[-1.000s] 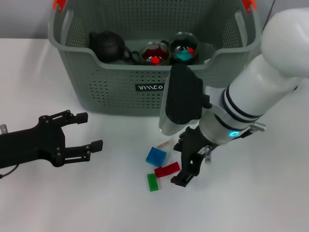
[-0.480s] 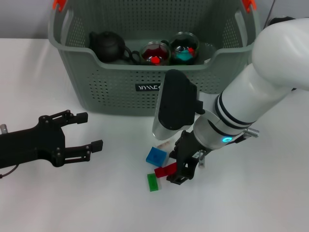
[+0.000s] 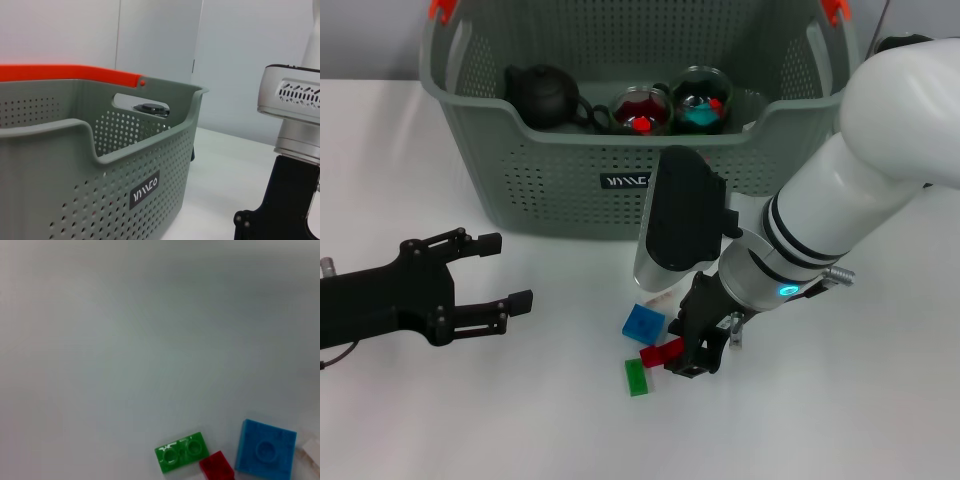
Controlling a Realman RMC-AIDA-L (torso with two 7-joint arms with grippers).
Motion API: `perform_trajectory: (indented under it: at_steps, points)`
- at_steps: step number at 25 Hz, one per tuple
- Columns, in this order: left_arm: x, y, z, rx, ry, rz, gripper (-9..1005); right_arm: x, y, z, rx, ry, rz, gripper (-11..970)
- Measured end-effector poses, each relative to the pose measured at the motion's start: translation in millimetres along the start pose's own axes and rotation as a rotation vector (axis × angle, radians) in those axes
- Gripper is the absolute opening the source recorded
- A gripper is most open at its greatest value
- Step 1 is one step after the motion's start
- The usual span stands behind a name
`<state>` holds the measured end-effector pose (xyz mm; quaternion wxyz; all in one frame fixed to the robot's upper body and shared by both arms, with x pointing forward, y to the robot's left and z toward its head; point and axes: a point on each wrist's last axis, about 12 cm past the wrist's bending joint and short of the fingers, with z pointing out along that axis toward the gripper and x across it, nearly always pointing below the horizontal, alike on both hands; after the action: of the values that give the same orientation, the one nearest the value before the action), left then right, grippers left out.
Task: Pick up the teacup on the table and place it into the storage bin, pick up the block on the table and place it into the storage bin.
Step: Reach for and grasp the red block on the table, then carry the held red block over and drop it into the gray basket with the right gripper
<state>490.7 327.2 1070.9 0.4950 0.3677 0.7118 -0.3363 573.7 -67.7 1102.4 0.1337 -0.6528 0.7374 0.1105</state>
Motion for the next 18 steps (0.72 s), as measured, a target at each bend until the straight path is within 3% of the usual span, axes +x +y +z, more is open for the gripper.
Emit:
perform_trajectory:
  at_steps: [9,15,18]
  points:
    - [0.1,-0.1,-0.1,0.0,0.0,-0.005,824,2.4,-2.1,-1.9,0.001,0.007,0.022,440]
    - [0.1,0.0,-0.2,0.0,0.0,-0.004,823,2.9,-2.3,-4.9,-0.006,0.014,0.021,257]
    - [-0.1,0.2,-0.4,-0.002,0.0,-0.003,823,1.6,-3.6,-9.5,-0.011,0.002,0.029,218]
